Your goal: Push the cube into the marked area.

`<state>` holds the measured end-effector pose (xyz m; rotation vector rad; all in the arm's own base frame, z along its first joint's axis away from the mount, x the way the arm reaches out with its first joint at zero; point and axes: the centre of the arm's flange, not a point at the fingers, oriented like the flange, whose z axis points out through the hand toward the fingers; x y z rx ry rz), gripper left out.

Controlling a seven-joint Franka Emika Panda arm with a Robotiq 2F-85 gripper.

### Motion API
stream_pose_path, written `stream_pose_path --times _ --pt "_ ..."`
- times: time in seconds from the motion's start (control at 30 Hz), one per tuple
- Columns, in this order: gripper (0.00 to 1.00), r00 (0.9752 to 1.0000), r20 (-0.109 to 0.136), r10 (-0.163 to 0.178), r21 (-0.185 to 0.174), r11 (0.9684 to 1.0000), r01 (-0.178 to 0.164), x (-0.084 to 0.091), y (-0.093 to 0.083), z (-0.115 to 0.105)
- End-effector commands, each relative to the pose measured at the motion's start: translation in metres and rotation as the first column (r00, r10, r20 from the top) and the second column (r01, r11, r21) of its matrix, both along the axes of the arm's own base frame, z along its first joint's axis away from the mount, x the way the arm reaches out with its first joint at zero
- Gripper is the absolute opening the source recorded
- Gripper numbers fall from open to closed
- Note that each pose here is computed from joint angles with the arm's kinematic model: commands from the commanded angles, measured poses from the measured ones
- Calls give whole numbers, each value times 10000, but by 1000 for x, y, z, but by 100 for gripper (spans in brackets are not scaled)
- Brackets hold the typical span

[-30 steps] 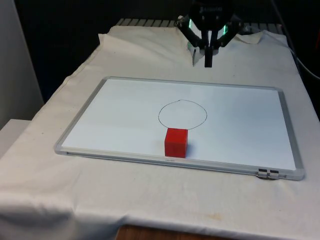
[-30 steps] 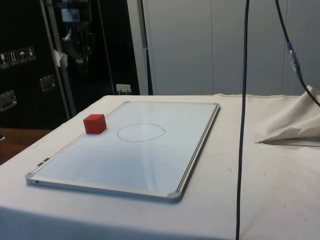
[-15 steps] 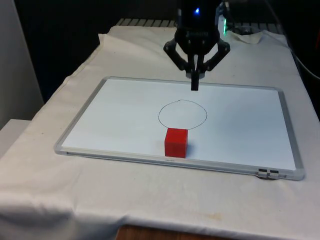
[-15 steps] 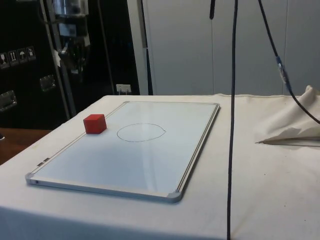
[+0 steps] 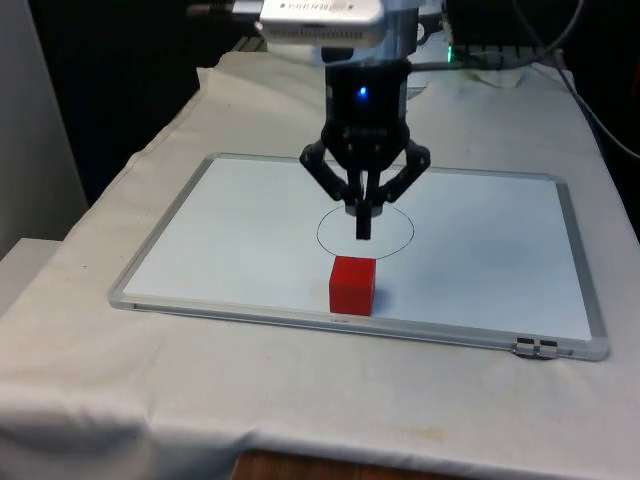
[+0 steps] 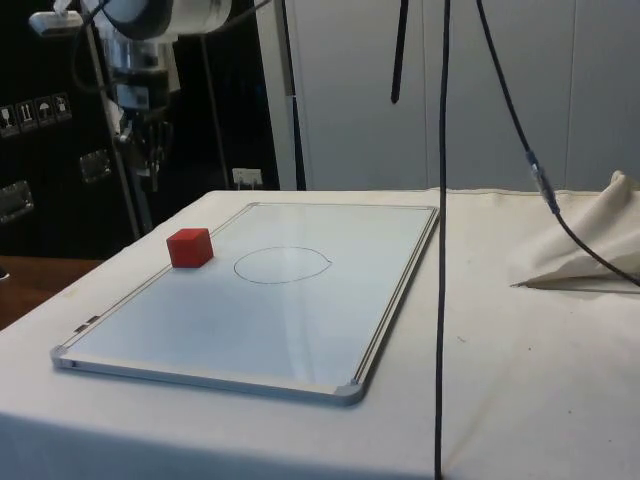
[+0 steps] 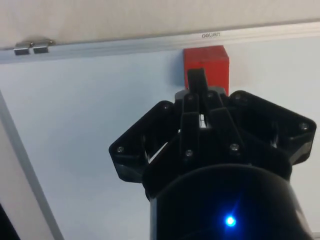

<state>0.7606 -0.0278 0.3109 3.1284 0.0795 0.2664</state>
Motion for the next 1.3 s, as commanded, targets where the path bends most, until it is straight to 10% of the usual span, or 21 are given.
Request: stream_pose_path --times 0.0,0.47,1.27 --pt "0 10000 -1 22 66 10000 -22 2 -2 -4" --pt "0 9998 -76 181 20 9998 -181 17 -6 -54" --pt "0 9954 -941 181 -197 9996 -200 11 -12 -97"
